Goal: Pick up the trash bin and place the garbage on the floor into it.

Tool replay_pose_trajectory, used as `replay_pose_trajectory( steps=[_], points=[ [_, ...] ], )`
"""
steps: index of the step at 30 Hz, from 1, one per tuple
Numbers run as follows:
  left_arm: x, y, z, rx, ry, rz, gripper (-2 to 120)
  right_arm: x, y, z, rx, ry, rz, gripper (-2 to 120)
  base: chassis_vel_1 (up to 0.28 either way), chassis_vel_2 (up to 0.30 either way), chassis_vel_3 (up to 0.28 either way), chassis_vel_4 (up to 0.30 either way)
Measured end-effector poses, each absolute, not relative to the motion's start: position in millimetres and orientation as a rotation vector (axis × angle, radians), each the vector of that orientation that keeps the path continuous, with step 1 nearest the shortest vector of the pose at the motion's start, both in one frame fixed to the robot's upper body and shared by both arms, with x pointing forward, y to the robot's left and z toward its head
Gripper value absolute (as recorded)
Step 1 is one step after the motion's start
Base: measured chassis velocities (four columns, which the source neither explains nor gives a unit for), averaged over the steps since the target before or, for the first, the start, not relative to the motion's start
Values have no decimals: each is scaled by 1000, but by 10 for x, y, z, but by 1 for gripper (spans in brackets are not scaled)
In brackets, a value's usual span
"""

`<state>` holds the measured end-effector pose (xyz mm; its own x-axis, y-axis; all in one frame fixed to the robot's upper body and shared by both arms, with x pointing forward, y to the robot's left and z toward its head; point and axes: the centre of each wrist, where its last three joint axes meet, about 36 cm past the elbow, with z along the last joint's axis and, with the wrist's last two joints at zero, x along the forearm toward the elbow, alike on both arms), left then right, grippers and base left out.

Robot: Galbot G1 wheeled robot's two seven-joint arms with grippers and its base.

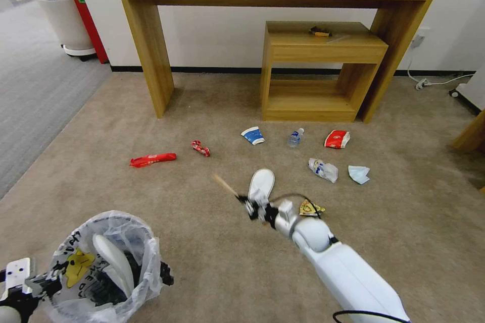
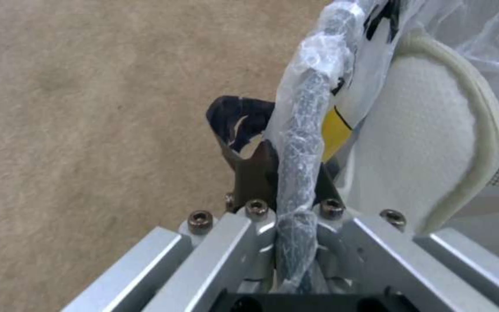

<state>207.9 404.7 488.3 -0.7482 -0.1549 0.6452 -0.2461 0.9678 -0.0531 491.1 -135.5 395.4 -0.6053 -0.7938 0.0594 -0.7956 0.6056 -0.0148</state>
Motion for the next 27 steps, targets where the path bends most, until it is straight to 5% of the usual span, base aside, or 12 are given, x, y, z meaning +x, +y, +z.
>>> replay_pose_trajectory(
  steps=[10, 19, 27],
  points=[
    [2151, 3999, 4815, 277, -2424, 176, 0, 4293, -15, 5014, 1864, -2558, -321, 0, 0, 0, 0, 0],
    [2176, 3928, 4903, 260, -2448, 169, 0, 3655, 562, 4636, 1996, -2294, -343, 0, 0, 0, 0, 0],
    [2190, 3875, 4948, 249, -2462, 168, 0, 3647, 668, 4305, 1963, -2309, -252, 0, 0, 0, 0, 0]
  ],
)
